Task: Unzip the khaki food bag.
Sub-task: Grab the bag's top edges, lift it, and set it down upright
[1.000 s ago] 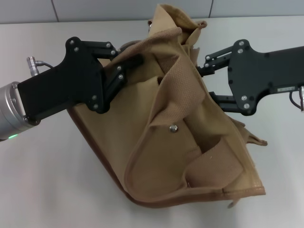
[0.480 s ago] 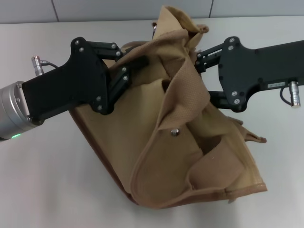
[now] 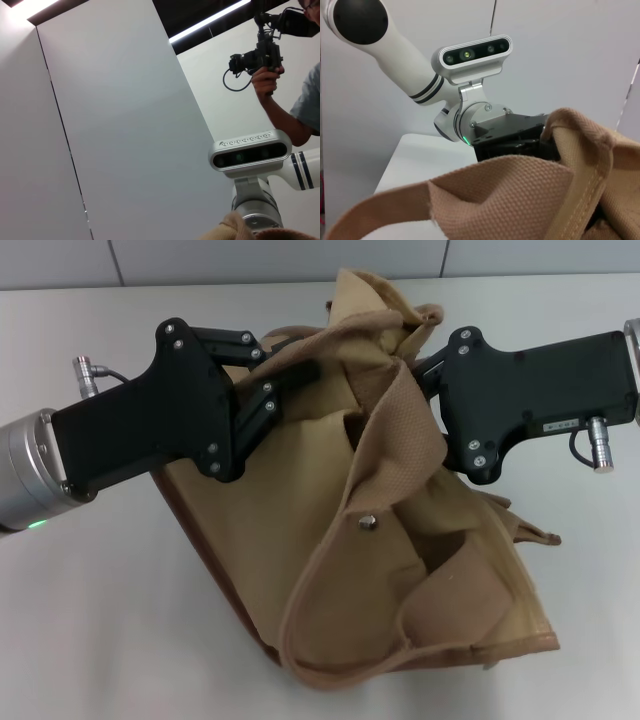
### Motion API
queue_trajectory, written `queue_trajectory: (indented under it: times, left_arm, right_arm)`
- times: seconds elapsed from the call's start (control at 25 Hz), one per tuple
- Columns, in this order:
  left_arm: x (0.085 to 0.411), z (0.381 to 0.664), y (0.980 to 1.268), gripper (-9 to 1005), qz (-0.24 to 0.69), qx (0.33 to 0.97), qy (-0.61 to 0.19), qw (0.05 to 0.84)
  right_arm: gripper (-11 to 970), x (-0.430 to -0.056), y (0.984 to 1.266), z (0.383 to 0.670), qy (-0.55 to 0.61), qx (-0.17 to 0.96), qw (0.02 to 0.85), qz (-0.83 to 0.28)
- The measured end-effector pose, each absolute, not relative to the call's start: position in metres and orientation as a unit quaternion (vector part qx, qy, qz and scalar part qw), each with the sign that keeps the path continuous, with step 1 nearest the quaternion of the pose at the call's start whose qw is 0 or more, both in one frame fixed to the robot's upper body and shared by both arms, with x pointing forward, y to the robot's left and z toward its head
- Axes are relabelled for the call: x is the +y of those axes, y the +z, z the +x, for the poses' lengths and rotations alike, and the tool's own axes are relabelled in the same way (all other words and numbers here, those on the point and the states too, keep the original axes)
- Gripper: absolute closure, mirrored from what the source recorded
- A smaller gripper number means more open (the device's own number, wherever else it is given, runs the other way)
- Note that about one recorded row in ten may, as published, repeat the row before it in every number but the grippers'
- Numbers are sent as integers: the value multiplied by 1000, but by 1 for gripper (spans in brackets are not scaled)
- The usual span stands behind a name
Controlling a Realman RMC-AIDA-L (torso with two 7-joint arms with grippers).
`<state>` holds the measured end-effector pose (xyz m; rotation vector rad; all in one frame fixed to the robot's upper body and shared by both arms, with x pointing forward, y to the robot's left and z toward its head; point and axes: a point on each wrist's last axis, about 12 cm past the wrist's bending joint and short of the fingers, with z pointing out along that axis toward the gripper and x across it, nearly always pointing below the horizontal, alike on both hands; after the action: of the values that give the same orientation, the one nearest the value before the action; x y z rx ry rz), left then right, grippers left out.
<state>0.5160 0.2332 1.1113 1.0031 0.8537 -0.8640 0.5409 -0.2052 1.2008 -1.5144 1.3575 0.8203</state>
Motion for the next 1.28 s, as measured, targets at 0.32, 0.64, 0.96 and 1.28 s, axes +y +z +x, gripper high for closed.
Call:
queue_trajectory:
  times: [0.32, 0.64, 0.96, 1.28]
  left_arm:
    - [233, 517, 1112, 939, 451, 384, -389, 706]
    - [234, 518, 1112, 939, 448, 384, -384, 710]
    - [234, 518, 1113, 938, 444, 385, -382, 714]
    - [236, 519, 1113, 938, 433, 386, -376, 723]
  right_arm:
    - [893, -209, 1207, 539, 324, 553, 461, -614]
    - [951, -219, 1211, 525, 308, 557, 463, -617]
    - [956, -242, 1211, 512, 315, 568, 457, -608]
    - [959, -271, 1218, 489, 307, 576, 453, -608]
